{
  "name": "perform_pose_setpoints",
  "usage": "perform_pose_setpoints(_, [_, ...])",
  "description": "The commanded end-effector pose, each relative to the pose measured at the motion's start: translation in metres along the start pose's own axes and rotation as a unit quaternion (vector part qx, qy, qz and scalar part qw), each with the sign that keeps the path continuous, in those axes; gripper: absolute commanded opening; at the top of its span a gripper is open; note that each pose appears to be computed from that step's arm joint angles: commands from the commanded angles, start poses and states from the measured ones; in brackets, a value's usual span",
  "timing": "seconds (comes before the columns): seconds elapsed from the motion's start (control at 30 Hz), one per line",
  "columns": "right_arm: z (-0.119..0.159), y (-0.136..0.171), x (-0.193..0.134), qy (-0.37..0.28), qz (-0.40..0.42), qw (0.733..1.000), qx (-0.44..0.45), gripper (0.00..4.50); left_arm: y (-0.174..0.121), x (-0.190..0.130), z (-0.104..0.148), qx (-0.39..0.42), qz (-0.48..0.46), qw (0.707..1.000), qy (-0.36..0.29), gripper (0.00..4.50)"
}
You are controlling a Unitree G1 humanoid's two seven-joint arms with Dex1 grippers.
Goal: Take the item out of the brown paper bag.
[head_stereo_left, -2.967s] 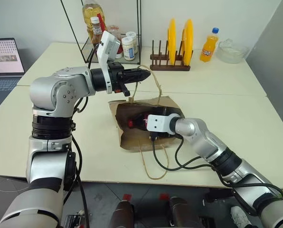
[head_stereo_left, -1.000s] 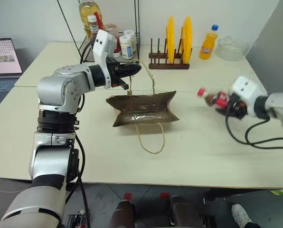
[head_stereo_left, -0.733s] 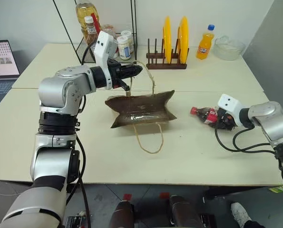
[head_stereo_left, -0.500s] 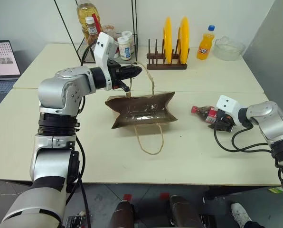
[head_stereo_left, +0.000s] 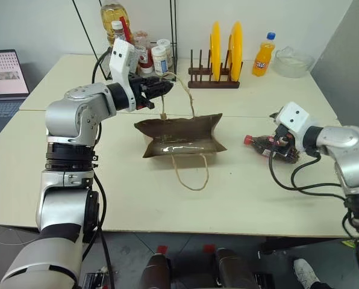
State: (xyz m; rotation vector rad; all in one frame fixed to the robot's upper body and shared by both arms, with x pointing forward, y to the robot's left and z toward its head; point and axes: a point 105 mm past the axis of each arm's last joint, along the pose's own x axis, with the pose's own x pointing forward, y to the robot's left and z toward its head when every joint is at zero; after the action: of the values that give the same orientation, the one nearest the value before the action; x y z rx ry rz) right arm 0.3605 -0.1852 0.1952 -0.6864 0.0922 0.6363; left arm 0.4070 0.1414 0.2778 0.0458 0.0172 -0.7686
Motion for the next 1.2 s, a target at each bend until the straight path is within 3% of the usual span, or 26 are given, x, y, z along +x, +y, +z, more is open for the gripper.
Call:
perform_pose_setpoints(0.03, [0.016,0.012,-0.007,-0.046,-0.034,0.998,0.028,4.50,0.010,-0.012,0.029,0.027,0.021,0.999,-0.041,2.87])
perform_pose_setpoints(0.2, [0.008,0.037,0.000,-0.051,-0.042,0.996,0.065,4.50,0.020,-0.019,0.034,0.043,0.051,0.997,-0.046,4.46])
perform_pose_setpoints(0.43, [0.007,0.032,0.007,-0.064,-0.077,0.990,0.096,4.50,0.035,-0.033,0.034,0.054,0.096,0.993,-0.051,4.46])
perform_pose_setpoints(0.6, [0.003,0.042,0.012,-0.065,-0.075,0.989,0.107,4.50,0.050,-0.055,0.019,0.073,0.149,0.985,-0.035,4.46])
perform_pose_setpoints(0.83, [0.004,0.058,0.012,-0.085,-0.077,0.985,0.129,4.50,0.036,-0.087,0.003,0.070,0.169,0.982,-0.057,4.46])
perform_pose_setpoints(0.93, [0.006,0.070,0.005,-0.098,-0.088,0.978,0.164,4.50,0.033,-0.110,-0.023,0.072,0.207,0.975,-0.041,4.46])
perform_pose_setpoints(1.2, [-0.015,0.097,-0.018,-0.066,-0.158,0.944,0.282,4.50,-0.016,-0.160,-0.144,0.025,0.277,0.957,0.080,4.46])
